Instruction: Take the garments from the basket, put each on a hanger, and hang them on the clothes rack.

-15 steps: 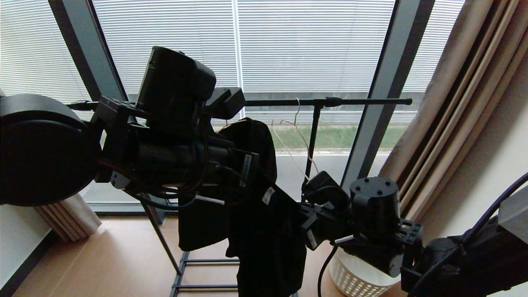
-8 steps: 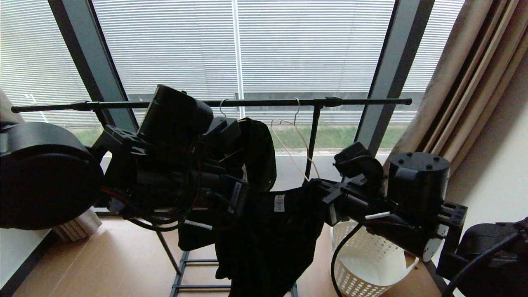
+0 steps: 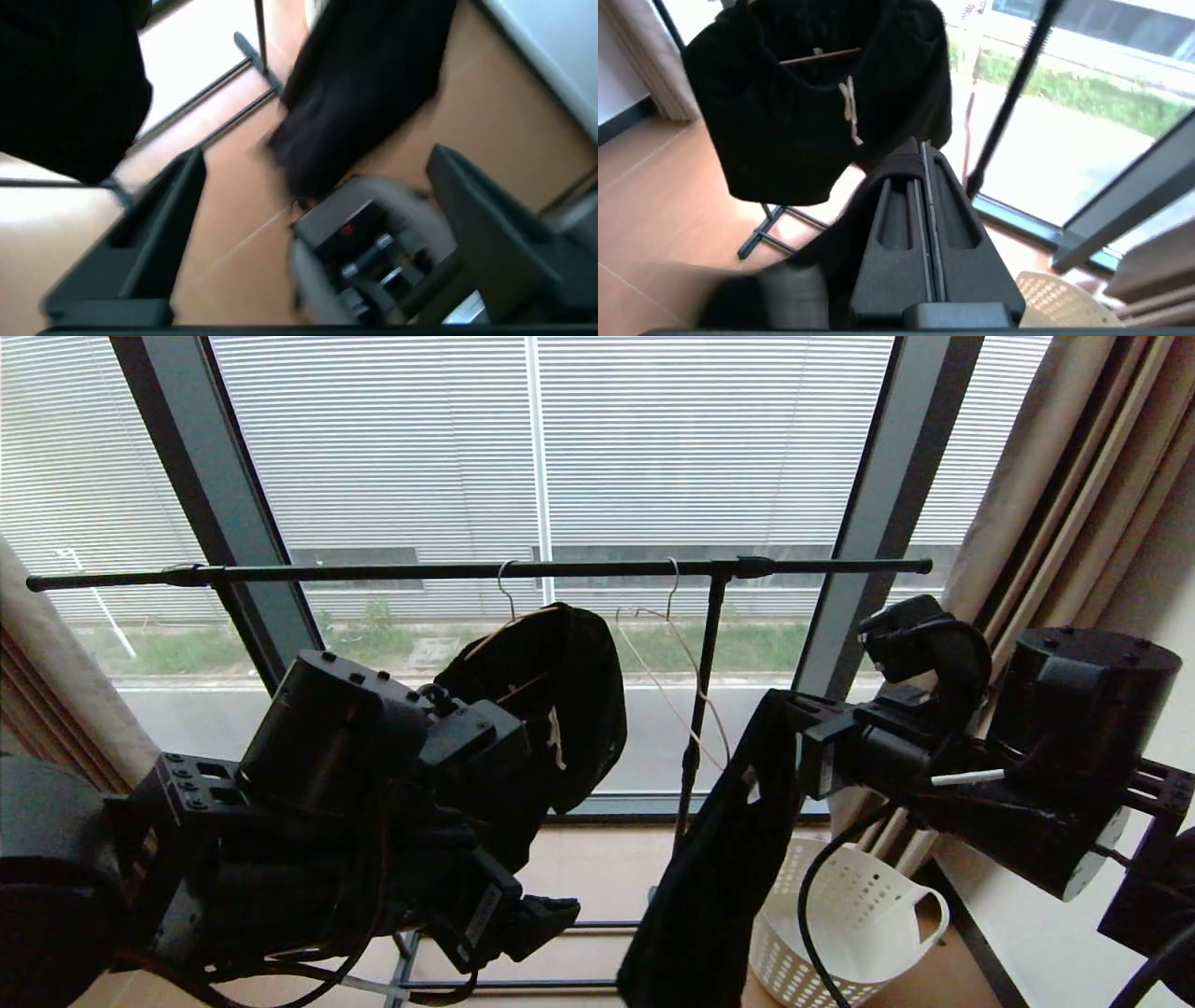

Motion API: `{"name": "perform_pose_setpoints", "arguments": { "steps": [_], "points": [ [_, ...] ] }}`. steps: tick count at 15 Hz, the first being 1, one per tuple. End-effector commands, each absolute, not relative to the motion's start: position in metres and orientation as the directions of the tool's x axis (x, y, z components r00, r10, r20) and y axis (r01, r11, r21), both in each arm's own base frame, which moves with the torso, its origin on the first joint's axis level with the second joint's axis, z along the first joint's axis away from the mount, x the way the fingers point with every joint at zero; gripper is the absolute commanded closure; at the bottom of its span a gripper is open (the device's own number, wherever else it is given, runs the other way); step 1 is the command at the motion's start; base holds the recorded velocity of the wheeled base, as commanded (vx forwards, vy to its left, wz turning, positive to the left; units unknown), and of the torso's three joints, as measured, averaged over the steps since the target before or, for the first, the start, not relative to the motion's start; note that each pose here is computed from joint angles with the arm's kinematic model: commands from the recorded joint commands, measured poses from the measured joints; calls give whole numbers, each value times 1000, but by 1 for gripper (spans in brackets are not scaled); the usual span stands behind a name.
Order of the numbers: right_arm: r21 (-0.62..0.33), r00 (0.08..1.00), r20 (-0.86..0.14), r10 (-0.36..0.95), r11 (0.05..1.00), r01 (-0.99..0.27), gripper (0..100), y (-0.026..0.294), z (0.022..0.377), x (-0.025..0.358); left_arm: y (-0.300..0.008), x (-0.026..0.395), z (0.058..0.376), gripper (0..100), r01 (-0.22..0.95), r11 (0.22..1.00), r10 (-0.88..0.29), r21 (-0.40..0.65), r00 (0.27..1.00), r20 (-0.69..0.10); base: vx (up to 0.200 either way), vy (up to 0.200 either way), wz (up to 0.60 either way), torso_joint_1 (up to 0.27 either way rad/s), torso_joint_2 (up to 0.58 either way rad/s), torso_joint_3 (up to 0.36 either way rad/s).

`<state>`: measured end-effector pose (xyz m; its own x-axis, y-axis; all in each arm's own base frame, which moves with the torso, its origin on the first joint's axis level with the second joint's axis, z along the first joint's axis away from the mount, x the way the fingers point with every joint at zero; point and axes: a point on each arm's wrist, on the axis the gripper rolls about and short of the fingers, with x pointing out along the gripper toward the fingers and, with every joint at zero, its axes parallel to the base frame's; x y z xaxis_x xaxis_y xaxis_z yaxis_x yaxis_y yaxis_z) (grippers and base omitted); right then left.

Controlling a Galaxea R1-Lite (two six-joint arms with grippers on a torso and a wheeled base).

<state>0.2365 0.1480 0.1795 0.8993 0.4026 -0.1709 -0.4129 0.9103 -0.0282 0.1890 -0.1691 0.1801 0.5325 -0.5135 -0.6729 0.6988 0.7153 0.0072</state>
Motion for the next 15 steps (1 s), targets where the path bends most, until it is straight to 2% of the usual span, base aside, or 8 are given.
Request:
{"name": "perform_pose_setpoints", "arguments": {
  "steps": [1,4,5,9,12,15],
  "points": [
    [-27,916,-158,369,926,-378,100,132,183,225,-161,182,184,0,708,706,-543,-11,531,-651,0,0,0,0,0,0],
    [-29,932,-170,321,943,-331,100,108,179,207,-163,194,184,0,686,726,-566,-46,559,-606,0,0,0,0,0,0],
    [-34,933,-206,297,950,-310,100,99,169,203,-169,201,179,0,670,740,-564,-57,572,-596,0,0,0,0,0,0],
    [-47,945,-221,240,965,-256,100,88,166,209,-174,209,172,0,643,765,-533,-38,598,-598,0,0,0,0,0,0],
    [-47,946,-222,237,966,-253,100,88,165,210,-177,212,164,0,639,768,-520,-39,587,-621,200,0,0,-4,5,2],
    [-47,945,-222,239,966,-255,100,88,165,209,-177,212,165,0,636,771,-525,-47,591,-613,200,0,0,-1,-4,6]
  ]
}}
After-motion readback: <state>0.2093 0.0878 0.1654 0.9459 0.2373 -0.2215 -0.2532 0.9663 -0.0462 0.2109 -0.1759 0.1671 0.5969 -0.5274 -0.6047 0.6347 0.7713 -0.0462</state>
